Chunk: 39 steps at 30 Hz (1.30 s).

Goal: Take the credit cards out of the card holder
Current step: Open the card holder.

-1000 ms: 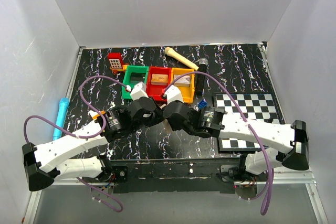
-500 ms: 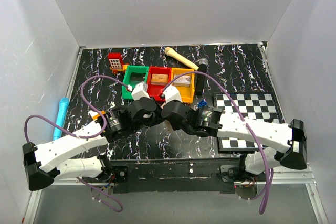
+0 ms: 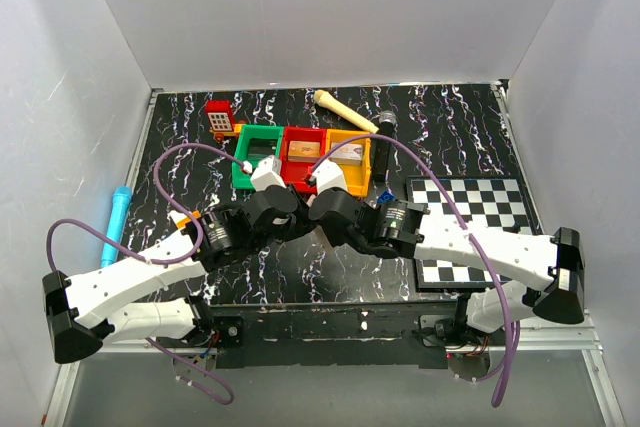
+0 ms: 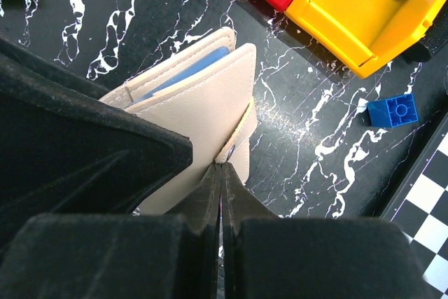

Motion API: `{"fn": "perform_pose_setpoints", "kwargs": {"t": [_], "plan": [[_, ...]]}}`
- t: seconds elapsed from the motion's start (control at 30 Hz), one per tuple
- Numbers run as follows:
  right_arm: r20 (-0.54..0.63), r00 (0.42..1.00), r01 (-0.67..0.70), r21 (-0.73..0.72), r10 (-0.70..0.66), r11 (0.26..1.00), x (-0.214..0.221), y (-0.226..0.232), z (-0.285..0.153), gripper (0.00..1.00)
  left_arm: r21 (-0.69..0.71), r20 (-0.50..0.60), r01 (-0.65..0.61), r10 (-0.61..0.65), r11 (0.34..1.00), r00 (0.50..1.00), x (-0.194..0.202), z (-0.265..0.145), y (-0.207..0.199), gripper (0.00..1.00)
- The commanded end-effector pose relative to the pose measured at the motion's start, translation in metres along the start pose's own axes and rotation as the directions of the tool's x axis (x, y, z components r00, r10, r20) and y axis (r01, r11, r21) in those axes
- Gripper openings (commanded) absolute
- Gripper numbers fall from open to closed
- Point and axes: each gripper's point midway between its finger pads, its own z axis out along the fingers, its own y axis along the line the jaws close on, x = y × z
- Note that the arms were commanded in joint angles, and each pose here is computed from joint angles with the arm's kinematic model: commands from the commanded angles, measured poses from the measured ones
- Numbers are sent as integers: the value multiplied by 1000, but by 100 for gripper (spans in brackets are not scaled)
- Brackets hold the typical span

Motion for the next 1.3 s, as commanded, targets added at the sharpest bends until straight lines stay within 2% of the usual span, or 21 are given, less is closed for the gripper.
{"fn": "perform_pose_setpoints", "kwargs": {"t": [0.0, 0.7, 1.27], "plan": [[32, 999, 1, 28, -2, 1000, -6, -13, -3, 1, 136, 24, 48, -51, 990, 998, -12, -21, -32, 0], [108, 994, -17, -33, 20, 999, -13, -19, -21, 1, 92, 32, 46, -49, 995, 998, -8, -19, -14, 0], [119, 992, -42, -29, 45, 999, -14, -28, -24, 1, 75, 28, 48, -50, 996, 998, -5, -18, -7, 0]]}}
